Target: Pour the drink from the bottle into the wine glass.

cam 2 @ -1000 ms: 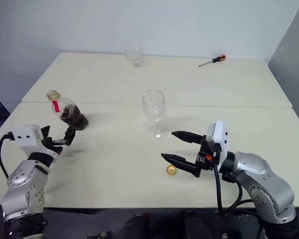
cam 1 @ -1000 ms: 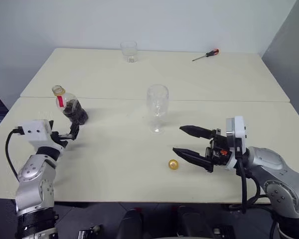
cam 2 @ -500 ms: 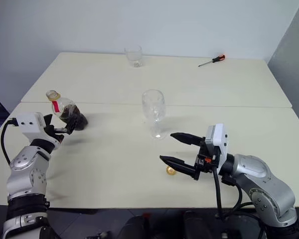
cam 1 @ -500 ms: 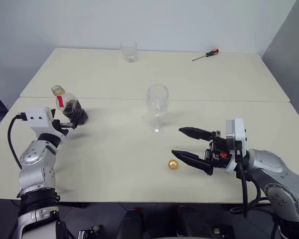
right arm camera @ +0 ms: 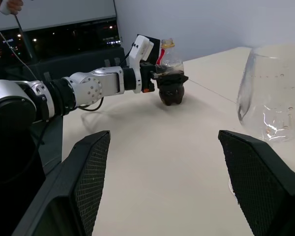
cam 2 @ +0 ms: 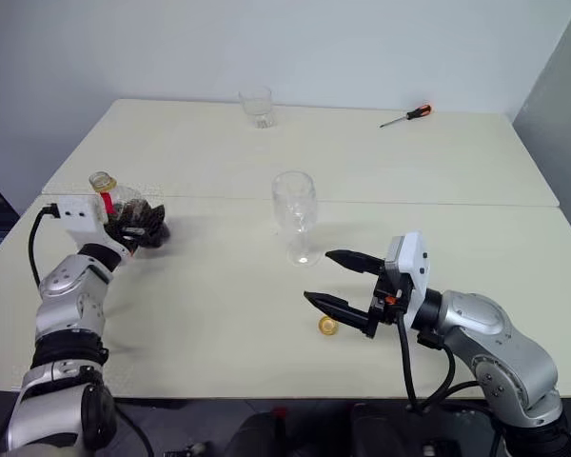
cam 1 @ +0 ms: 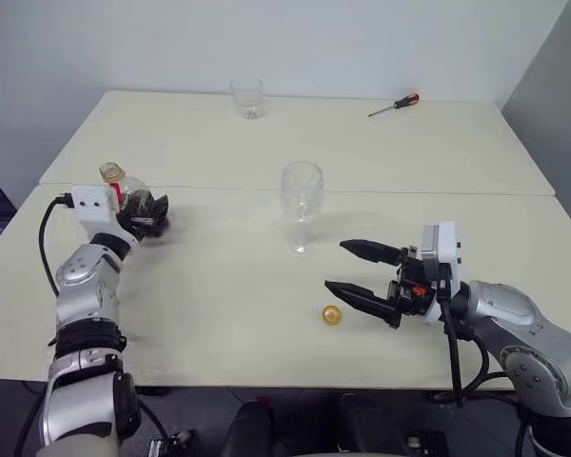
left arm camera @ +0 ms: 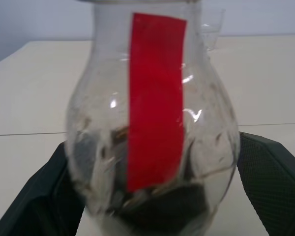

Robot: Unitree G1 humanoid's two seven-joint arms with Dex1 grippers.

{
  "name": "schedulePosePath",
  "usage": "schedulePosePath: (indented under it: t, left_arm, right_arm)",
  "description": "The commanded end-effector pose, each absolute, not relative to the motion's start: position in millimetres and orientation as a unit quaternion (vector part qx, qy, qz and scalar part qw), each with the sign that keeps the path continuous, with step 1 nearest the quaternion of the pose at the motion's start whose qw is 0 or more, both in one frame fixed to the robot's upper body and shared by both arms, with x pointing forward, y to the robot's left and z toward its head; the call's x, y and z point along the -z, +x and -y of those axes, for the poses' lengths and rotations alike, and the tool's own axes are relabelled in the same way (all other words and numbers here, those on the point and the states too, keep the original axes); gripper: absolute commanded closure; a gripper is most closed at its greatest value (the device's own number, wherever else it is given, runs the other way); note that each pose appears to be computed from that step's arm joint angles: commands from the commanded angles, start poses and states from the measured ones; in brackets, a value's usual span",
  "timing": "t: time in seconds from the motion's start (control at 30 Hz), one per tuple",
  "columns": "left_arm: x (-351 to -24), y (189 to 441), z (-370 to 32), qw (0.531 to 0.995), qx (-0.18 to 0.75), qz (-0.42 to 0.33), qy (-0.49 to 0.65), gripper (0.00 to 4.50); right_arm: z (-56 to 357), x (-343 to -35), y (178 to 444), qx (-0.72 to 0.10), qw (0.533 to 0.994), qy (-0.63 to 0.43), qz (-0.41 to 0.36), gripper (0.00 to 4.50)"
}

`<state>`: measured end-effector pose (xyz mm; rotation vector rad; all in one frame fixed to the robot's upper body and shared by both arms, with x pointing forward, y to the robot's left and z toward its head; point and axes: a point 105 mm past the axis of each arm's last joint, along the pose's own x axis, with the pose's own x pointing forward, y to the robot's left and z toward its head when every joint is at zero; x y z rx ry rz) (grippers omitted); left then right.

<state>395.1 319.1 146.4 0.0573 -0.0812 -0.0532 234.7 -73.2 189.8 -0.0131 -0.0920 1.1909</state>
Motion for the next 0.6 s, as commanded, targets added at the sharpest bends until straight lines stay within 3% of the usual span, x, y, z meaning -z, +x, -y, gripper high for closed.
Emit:
schedulePosePath:
  t: [0.03, 0.13, 0.17, 0.27, 0.47, 0.6]
  left_arm:
    - [-161.9, 400.0, -327.3, 0.997, 0.006, 0.063, 0.053, 0.0]
    - [-162.1, 402.2, -330.6, 0.996, -0.006, 0.067, 0.056, 0.0]
    - [-163.0, 402.3, -331.8, 0.996, -0.008, 0.07, 0.056, 0.19]
    - [-164.6, 401.8, -335.6, 0.996, -0.009, 0.073, 0.053, 0.88]
    - [-169.3, 401.9, -341.9, 0.995, -0.016, 0.077, 0.053, 2.85]
    - [-172.6, 403.0, -342.1, 0.995, -0.015, 0.08, 0.055, 3.27]
  right_arm:
    - [70.6, -197.9, 229.0, -0.567, 0.822, -0.014, 0.059, 0.74]
    - [69.4, -198.0, 228.4, -0.569, 0.82, -0.016, 0.059, 0.74]
    - [69.6, -198.2, 228.5, -0.568, 0.82, -0.016, 0.058, 0.71]
    - [70.5, -198.8, 230.0, -0.565, 0.823, -0.015, 0.057, 0.71]
    - [68.3, -199.3, 230.5, -0.567, 0.822, -0.012, 0.057, 0.71]
    - [67.9, -199.1, 231.5, -0.567, 0.822, -0.011, 0.056, 0.71]
